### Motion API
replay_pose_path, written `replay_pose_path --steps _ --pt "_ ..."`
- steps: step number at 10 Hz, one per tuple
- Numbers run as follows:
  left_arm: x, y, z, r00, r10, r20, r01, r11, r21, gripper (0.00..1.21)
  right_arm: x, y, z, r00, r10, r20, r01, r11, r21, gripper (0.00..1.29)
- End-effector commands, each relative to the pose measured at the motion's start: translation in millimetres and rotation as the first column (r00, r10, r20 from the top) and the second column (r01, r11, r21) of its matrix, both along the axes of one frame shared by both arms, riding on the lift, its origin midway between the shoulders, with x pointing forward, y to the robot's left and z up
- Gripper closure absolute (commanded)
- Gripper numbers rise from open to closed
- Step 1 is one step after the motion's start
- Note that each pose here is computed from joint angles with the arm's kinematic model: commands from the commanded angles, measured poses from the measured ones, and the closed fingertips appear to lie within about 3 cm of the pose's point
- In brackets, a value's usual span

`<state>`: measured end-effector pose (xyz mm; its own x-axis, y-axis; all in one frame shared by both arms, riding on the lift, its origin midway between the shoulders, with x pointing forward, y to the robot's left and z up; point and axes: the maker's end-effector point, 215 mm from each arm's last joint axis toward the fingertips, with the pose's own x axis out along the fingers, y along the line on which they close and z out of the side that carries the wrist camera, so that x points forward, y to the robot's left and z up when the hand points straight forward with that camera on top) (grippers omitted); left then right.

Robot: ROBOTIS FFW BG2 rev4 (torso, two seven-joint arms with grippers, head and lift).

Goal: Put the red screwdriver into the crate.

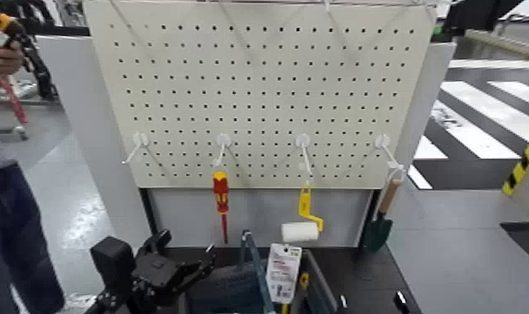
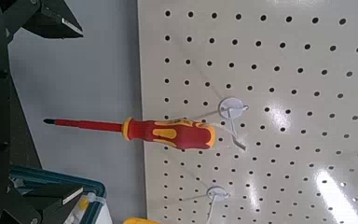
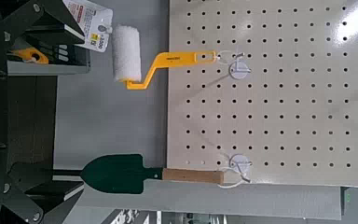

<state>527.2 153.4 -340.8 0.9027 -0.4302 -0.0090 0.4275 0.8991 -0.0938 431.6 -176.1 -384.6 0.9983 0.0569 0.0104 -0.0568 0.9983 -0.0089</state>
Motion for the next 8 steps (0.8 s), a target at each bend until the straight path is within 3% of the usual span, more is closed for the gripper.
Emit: replay_pose_path --steps 1,8 --pt "13.9 -2.5 15.1 0.999 -0.046 0.009 0.045 0.999 0.022 0.13 0.9 0.6 -0.5 1.000 0.003 0.001 -0.003 1.000 0.002 0.19" --pt "51.4 -31.5 45.7 0.977 -0.210 0.019 0.209 0.975 0.074 0.13 2.8 4.5 -0.5 1.000 0.011 0.006 -0.011 1.000 0.014 0.20"
